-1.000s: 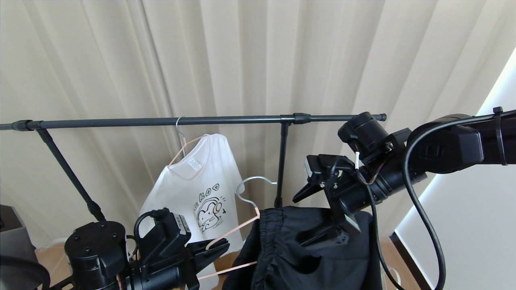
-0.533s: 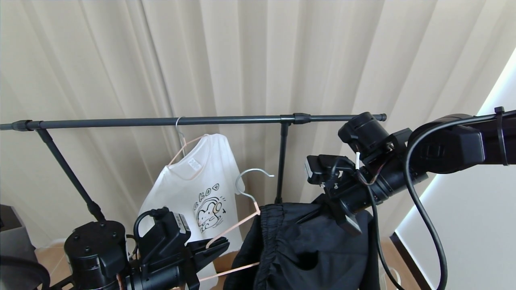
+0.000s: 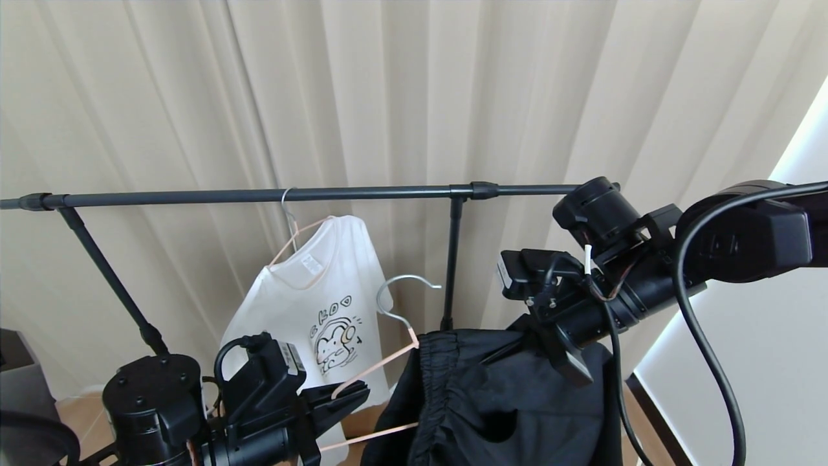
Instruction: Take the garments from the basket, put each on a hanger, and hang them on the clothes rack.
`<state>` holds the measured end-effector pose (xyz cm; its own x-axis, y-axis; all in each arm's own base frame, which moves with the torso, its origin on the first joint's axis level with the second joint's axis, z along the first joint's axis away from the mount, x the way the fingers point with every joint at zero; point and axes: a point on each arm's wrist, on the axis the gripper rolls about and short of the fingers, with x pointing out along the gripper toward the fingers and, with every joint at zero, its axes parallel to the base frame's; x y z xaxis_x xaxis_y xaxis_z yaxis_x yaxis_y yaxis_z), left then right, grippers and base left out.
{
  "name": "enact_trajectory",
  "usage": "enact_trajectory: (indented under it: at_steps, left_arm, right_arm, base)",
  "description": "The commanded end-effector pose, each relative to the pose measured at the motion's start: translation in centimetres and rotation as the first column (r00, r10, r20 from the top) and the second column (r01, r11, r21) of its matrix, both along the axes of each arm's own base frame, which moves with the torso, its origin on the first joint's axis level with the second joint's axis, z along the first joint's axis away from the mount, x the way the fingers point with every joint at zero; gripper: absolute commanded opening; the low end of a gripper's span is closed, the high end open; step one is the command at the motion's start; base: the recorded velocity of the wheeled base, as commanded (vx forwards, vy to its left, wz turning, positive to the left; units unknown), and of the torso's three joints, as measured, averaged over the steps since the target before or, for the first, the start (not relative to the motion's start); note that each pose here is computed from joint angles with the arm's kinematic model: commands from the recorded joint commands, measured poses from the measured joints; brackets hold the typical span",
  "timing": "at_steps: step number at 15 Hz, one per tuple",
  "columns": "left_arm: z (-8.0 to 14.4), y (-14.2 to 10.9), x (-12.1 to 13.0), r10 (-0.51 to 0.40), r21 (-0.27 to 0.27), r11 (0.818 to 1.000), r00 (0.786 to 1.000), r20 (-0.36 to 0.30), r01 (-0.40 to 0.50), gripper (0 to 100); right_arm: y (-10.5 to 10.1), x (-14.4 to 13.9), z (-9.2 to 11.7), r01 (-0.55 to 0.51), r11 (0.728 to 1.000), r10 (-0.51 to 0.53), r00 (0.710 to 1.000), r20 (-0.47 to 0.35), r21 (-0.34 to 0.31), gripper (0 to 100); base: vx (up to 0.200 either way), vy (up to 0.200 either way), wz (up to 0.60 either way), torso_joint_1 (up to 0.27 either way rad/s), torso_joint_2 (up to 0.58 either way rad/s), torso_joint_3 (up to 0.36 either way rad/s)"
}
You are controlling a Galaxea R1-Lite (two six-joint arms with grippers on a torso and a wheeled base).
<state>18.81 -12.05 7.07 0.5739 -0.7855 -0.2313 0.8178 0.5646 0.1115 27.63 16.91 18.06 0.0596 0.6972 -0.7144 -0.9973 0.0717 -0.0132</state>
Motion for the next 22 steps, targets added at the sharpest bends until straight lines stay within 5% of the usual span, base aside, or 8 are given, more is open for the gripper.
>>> enact_trajectory:
  at_steps: [1,2,3,7,9,13,15,22]
  left_arm:
    - [-0.1,0.1,0.0,0.005,0.002,1.000,1.000,-0.006,-0.005,0]
    - [-0.1,0.0,0.0,0.003,0.002,1.000,1.000,-0.006,-0.003,0]
    - [-0.1,0.0,0.0,0.003,0.002,1.000,1.000,-0.006,-0.003,100]
    - [0.4,0.1,0.1,0.015,-0.030,0.999,1.000,-0.008,-0.015,100]
    - [2.1,0.6,0.1,0.047,-0.122,0.991,0.999,-0.010,-0.047,100]
    - [6.7,1.7,1.3,0.116,-0.395,0.910,0.992,-0.041,-0.122,100]
    - [7.1,2.8,2.8,0.139,-0.408,0.902,0.990,-0.027,-0.138,100]
    - [6.3,2.7,4.3,0.116,-0.316,0.927,0.955,-0.272,-0.202,100]
  right_arm:
    - [-0.2,-0.5,0.6,-0.002,1.000,0.001,1.000,0.013,0.008,0]
    - [-0.4,-0.7,0.7,-0.002,1.000,0.001,1.000,0.015,0.009,0]
    - [-0.5,-1.0,0.8,-0.001,1.000,0.001,1.000,0.018,0.009,0]
    - [-1.3,-2.0,1.0,0.006,1.000,-0.006,1.000,0.015,0.006,0]
    - [-2.1,-2.2,0.9,0.028,1.000,-0.028,0.999,0.015,-0.001,0]
    - [-2.8,-1.7,1.2,0.096,0.994,-0.094,0.994,0.062,-0.042,0]
    - [-3.7,-1.6,1.6,0.222,0.973,-0.209,0.965,0.156,-0.065,0]
    - [-5.8,-3.1,-4.0,0.337,0.935,-0.353,0.869,0.348,0.106,0]
  base:
    - [0.000,0.000,0.00,0.000,0.00,0.000]
    - [0.000,0.000,0.00,0.000,0.00,0.000]
    - [0.000,0.000,0.00,0.000,0.00,0.000]
    - [0.000,0.000,0.00,0.000,0.00,0.000]
    - [0.000,0.000,0.00,0.000,0.00,0.000]
    - [0.000,0.000,0.00,0.000,0.00,0.000]
    - [0.000,0.000,0.00,0.000,0.00,0.000]
    - [0.000,0.000,0.00,0.000,0.00,0.000]
